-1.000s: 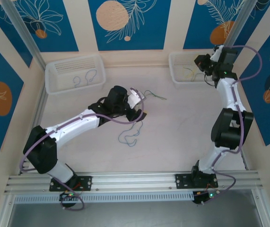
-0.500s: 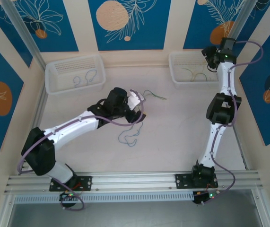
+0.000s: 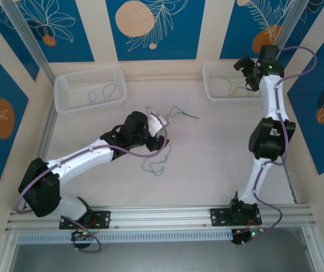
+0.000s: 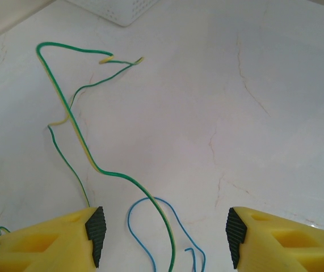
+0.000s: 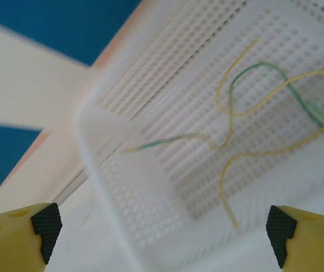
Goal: Untangle the cables
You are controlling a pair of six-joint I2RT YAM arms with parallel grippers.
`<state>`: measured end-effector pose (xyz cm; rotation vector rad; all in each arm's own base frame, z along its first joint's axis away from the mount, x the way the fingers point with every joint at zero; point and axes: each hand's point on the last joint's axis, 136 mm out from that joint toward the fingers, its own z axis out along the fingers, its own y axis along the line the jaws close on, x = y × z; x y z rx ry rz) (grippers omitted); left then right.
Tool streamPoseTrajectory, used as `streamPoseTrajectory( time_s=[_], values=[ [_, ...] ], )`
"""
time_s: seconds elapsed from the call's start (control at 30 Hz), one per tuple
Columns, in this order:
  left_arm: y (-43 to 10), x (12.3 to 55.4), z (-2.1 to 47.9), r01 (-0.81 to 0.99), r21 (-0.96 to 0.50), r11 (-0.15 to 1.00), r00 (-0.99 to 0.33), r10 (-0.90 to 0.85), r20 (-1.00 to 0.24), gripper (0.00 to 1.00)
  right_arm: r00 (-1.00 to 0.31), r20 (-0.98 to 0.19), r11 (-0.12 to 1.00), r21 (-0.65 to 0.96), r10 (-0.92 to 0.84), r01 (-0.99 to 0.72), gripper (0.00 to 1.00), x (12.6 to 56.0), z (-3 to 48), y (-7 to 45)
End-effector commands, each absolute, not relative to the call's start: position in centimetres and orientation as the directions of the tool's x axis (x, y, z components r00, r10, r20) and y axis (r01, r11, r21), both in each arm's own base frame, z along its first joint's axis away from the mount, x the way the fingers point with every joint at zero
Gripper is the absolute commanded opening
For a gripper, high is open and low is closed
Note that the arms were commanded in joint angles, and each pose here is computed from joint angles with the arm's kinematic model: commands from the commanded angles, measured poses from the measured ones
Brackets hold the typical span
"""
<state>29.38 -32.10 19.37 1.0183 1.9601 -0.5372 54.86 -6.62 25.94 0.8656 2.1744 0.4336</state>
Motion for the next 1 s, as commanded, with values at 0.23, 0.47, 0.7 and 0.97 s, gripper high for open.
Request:
streamPoseTrajectory(
  time_s=[0.23,0.47,0.7,0.97],
  values=[
    [-30.6,28.5,18.3,0.775,-0.015,0.632,-0.383,0.45,-0.806,0.63,-0.654,-0.662,0.798,0.584,0.366,-0.145,0.82,39.3,26.5,13.1],
    [-27.2,25.8,15.0,0.742,-0.034,0.669,-0.476,0.49,-0.73,0.72,-0.837,-0.465,0.676,0.718,0.288,-0.166,0.84,33.7,22.5,17.8],
    [-26.5,24.7,11.6,0.738,-0.06,0.672,-0.524,0.515,-0.678,0.76,-0.884,-0.425,0.667,0.719,0.196,-0.198,0.87,33.2,20.5,22.2],
    [-27.3,25.3,10.5,0.754,-0.042,0.655,-0.509,0.544,-0.667,0.75,-0.916,-0.389,0.717,0.665,0.094,-0.209,0.79,33.9,16.9,26.0]
  ],
)
